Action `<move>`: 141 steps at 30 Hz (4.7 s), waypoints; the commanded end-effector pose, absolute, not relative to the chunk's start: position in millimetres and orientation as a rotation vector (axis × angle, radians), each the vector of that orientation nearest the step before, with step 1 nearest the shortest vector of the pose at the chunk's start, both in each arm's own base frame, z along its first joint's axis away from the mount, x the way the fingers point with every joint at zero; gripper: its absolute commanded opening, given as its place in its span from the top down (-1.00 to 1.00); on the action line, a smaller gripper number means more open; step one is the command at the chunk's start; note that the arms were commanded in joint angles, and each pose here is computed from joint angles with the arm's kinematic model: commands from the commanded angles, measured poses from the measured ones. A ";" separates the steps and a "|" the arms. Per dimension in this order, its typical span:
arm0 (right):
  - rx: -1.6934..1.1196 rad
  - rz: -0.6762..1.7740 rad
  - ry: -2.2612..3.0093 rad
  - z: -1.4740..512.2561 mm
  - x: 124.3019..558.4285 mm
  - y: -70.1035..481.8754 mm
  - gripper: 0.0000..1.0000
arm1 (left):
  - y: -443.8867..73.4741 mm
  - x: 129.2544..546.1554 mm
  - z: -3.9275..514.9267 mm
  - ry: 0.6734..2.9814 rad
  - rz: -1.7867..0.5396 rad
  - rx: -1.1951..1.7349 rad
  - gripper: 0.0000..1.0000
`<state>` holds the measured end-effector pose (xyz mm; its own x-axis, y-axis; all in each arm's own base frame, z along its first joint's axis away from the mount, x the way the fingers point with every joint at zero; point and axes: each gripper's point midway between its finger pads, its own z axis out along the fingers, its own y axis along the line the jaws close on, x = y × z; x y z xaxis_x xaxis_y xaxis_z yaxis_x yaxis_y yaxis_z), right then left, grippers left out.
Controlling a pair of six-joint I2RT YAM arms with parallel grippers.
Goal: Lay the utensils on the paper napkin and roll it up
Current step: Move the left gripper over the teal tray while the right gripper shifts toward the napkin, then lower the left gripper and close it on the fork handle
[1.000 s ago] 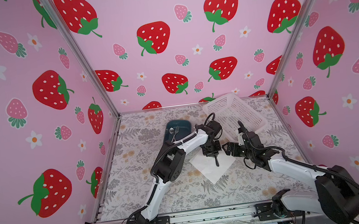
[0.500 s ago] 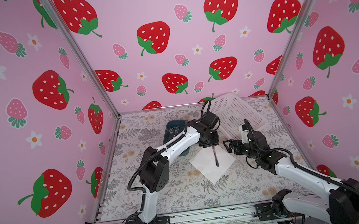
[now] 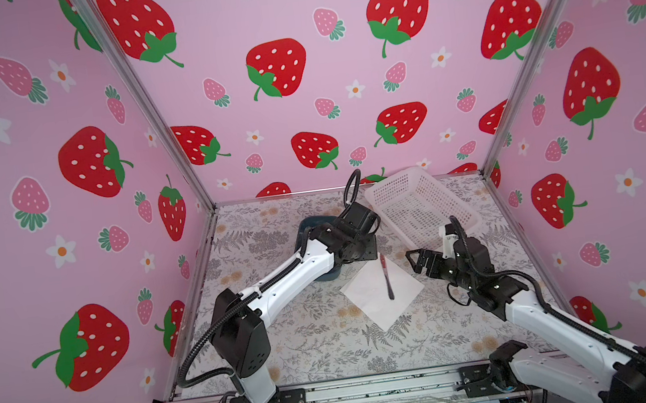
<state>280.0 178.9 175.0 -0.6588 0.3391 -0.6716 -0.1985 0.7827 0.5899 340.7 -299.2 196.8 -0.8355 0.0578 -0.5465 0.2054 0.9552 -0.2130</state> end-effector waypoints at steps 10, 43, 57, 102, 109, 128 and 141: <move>-0.023 1.128 2.082 192.7 263.4 213.4 -0.99 | -222.2 350.0 208.1 2.448 -0.146 0.032 -0.99; -0.504 0.851 2.295 152.4 276.9 336.6 -0.99 | -144.6 364.4 145.6 2.848 -0.311 -0.131 -0.13; -0.549 0.804 2.316 141.5 284.9 343.4 -0.99 | -140.9 406.4 110.4 2.991 -0.076 0.020 -0.06; -0.428 0.815 2.386 123.5 295.5 338.4 -0.99 | -148.0 457.6 41.2 3.123 0.003 0.124 0.03; -0.437 0.824 2.398 120.2 295.0 339.7 -0.99 | -149.4 471.7 30.8 3.109 0.019 0.104 0.04; -0.417 0.821 2.409 120.0 292.7 334.0 -0.99 | -156.2 457.6 36.6 3.155 -0.054 0.108 0.63; -0.374 0.807 2.426 116.1 290.5 327.8 -0.99 | -178.8 435.8 48.6 3.180 -0.122 0.139 0.69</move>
